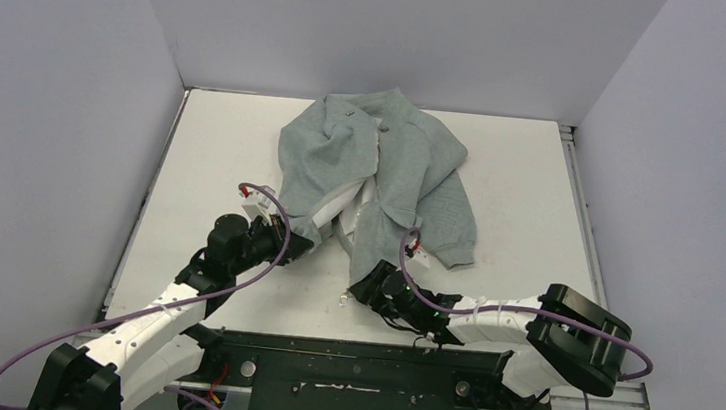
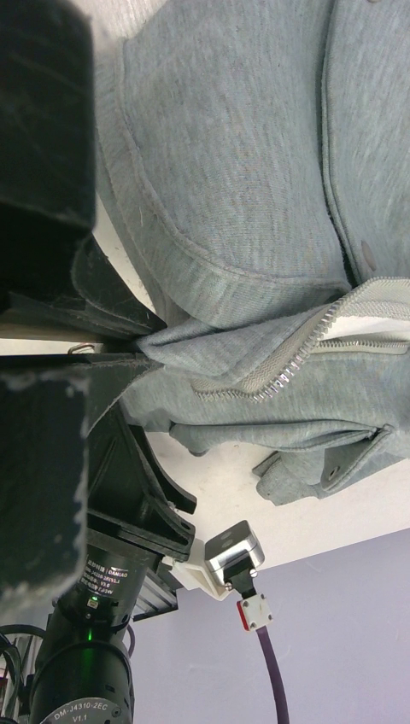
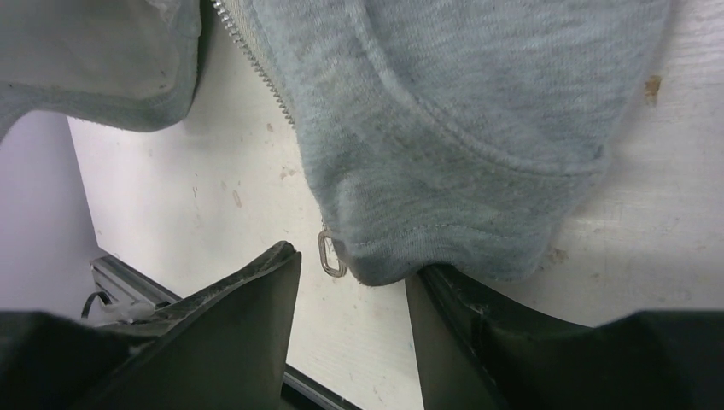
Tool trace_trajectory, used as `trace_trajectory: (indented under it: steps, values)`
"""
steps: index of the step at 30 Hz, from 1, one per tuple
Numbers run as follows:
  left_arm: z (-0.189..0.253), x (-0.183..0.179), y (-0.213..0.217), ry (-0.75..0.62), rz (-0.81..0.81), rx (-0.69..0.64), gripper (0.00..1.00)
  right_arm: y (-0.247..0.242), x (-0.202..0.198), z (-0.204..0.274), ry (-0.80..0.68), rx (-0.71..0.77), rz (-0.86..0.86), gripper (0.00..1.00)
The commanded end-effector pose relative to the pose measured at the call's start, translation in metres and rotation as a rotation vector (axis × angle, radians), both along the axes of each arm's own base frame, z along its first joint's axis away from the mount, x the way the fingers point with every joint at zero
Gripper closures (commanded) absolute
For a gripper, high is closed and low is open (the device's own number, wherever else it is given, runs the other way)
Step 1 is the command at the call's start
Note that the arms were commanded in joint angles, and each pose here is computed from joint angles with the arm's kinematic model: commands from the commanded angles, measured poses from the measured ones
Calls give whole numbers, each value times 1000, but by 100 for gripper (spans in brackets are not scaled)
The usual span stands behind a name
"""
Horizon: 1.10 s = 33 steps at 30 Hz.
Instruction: Zip up the jacket
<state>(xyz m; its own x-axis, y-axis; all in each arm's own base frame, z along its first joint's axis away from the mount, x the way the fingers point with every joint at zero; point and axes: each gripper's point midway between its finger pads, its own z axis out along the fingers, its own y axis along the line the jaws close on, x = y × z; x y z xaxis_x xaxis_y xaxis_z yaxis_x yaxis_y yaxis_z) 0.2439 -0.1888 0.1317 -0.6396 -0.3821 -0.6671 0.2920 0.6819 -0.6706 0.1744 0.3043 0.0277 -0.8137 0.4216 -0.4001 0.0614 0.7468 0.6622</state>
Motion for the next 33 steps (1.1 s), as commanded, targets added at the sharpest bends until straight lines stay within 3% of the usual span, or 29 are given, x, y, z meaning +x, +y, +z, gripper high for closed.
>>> trace_trajectory:
  steps: [1, 5, 11, 15, 18, 33]
  values:
    - [24, 9, -3, -68, -7, -29, 100, -16, 13, -14, -34, -28, -93, 47]
    - [25, 9, -4, -69, -11, -32, 100, -19, 19, -13, -47, -16, -139, 44]
    - [25, 8, -5, -69, -20, -33, 100, -13, 20, -2, -85, 29, -149, 51]
    - [27, 5, -7, -65, -36, -46, 100, 0, 1, -6, -56, 42, -134, 43]
    - [30, 2, -9, -69, -54, -53, 100, 0, -4, -9, -50, 57, -191, 39]
    - [47, -16, -10, -100, -113, -70, 100, -6, -22, -40, -63, 188, -493, 40]
